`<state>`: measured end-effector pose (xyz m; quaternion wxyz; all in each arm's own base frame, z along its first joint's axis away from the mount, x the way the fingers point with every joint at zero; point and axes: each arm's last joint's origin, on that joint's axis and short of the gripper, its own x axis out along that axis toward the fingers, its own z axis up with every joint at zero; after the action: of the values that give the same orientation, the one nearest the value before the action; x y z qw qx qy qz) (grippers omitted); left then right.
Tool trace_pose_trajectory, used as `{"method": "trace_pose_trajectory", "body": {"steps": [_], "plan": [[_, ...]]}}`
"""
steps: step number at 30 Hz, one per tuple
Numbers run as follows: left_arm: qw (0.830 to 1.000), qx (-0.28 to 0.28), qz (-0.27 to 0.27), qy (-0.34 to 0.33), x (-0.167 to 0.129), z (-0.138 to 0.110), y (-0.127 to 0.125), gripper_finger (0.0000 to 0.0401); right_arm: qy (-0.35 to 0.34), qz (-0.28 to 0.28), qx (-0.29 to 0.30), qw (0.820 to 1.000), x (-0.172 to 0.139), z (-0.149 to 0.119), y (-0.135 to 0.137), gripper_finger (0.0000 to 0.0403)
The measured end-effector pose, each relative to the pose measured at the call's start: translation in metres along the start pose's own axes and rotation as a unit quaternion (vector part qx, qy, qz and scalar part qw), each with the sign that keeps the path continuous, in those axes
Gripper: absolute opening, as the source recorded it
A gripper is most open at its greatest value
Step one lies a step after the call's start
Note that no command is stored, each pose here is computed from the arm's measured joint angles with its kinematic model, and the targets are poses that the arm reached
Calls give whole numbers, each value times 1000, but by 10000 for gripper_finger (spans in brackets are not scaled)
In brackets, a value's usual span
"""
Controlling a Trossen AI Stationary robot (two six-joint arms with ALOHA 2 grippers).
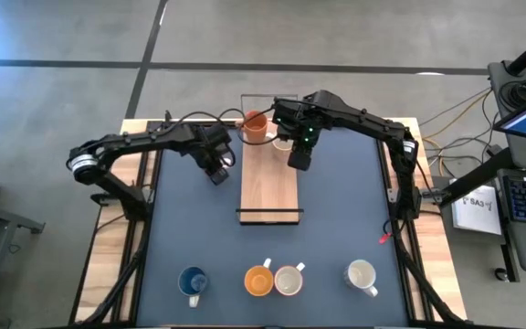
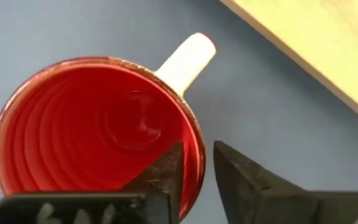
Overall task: Place coffee mugs
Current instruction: Put the red mug on the shelf
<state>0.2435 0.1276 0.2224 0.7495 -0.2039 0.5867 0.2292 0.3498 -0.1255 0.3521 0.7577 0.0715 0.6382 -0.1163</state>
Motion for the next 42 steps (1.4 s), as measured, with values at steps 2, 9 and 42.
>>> {"method": "trace_pose_trajectory", "body": {"steps": [2, 9, 42], "plan": [[1000, 20, -1, 4, -2, 0, 0, 88, 0, 0, -3, 1000, 0, 0, 0, 75], [992, 123, -2, 32, -24, 3, -1, 123, 2, 0, -1, 1000, 0, 0, 0, 75], [991, 89, 11, 101, 3, 15, -2, 5, 3, 0, 8, 1000, 0, 0, 0, 75]]}}
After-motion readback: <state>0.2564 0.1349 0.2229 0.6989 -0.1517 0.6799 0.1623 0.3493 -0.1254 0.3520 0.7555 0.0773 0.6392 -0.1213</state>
